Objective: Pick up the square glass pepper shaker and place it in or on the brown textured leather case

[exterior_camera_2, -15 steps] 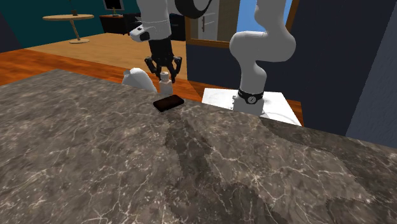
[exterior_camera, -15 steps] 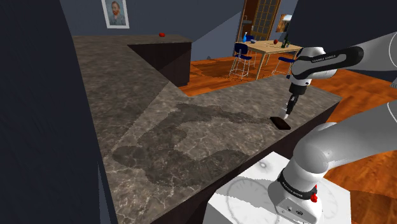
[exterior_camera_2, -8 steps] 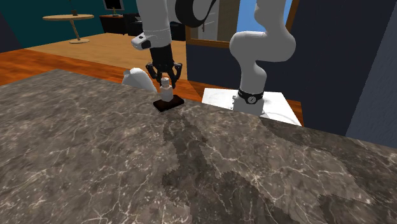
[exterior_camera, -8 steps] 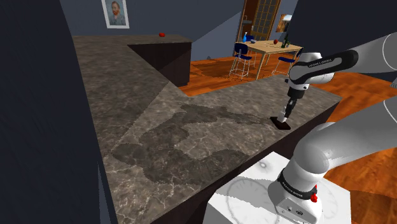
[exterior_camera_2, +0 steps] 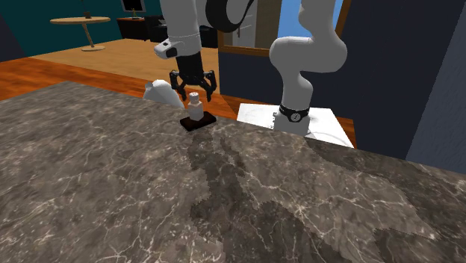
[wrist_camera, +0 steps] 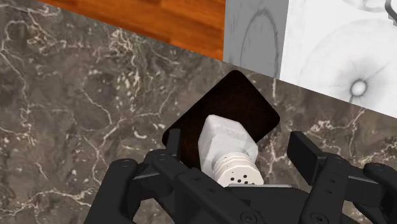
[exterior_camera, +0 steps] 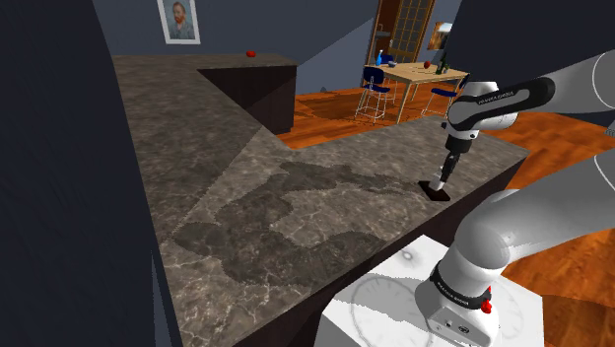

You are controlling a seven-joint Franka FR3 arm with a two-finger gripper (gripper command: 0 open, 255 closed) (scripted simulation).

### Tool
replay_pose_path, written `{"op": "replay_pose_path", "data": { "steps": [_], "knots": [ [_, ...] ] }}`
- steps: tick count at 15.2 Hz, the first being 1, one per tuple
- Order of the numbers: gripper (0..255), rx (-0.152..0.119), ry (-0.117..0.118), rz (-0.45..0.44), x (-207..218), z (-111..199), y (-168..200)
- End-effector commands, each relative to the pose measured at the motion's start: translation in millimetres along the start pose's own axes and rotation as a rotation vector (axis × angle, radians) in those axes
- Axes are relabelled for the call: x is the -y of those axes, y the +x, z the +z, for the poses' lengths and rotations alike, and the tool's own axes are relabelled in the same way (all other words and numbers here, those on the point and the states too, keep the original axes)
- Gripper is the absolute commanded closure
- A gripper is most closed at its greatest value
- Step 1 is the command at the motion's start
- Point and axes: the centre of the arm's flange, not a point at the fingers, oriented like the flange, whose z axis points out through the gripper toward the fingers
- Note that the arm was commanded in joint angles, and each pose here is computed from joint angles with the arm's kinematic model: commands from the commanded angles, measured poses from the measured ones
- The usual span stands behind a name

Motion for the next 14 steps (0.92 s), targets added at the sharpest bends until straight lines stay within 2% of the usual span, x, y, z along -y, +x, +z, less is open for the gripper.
{"op": "replay_pose_path", "data": {
  "steps": [1,2,6,14],
  "knots": [
    [0,0.0,0.0,0.0,0.0,0.0,0.0],
    [0,0.0,0.0,0.0,0.0,0.0,0.0],
    [0,0.0,0.0,0.0,0.0,-50.0,0.0],
    [0,0.0,0.0,0.0,0.0,-50.0,0.0]
  ]
}}
